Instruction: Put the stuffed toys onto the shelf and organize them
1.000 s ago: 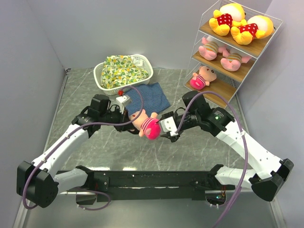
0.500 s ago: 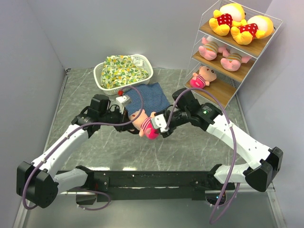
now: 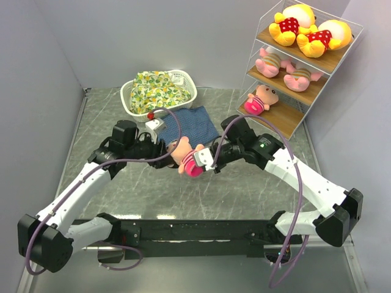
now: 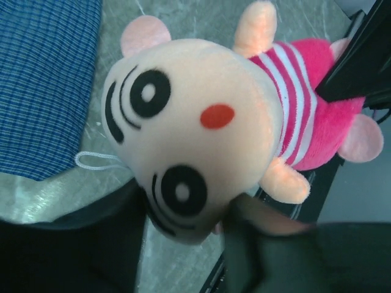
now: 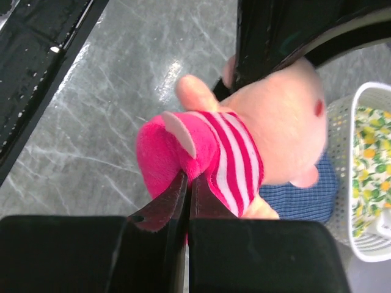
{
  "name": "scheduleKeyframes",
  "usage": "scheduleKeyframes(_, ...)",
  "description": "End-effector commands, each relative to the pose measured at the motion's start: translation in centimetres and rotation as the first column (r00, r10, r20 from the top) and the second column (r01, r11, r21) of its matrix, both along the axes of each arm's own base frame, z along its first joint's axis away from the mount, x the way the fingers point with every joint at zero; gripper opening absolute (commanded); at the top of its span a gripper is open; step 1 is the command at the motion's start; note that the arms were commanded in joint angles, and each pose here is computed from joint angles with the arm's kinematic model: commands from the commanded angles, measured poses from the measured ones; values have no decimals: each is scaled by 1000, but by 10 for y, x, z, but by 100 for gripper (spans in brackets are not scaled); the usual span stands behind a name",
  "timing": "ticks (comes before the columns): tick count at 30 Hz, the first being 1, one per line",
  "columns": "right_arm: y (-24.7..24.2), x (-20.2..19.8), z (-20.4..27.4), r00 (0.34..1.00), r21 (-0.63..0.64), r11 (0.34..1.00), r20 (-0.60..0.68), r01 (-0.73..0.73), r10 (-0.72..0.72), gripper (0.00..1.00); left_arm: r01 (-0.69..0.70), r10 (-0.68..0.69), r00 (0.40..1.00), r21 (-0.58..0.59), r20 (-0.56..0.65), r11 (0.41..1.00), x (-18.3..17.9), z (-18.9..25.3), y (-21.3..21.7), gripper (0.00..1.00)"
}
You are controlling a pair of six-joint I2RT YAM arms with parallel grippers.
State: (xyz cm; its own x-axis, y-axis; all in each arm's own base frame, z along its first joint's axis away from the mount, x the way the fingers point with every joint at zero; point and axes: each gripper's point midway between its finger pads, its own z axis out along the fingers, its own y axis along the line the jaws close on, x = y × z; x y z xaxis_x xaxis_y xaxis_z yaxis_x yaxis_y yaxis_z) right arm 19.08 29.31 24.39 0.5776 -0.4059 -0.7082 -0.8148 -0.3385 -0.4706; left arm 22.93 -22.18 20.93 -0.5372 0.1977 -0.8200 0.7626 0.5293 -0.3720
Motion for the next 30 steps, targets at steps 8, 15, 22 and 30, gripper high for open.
scheduleKeyframes(8, -17, 0, -29, 989, 33, 988, -15, 148, -147, 0, -215, 243, 932, -130, 268, 968, 52, 102, 9, 100)
scheduleKeyframes(15, -34, 27, -31, 947, 76, 945, 11, 319, -321, 0, -621, 614, 711, -101, 343, 777, 96, 110, 76, 96)
scheduleKeyframes(22, -70, 93, -36, 785, 142, 785, 68, 603, -615, 0, -891, 839, 378, -93, 392, 445, 102, 78, 155, 96)
scheduleKeyframes(30, -192, 168, -25, 262, 201, 283, 124, 938, -957, 0, -920, 855, 336, -58, 395, 388, 97, 68, 167, 96)
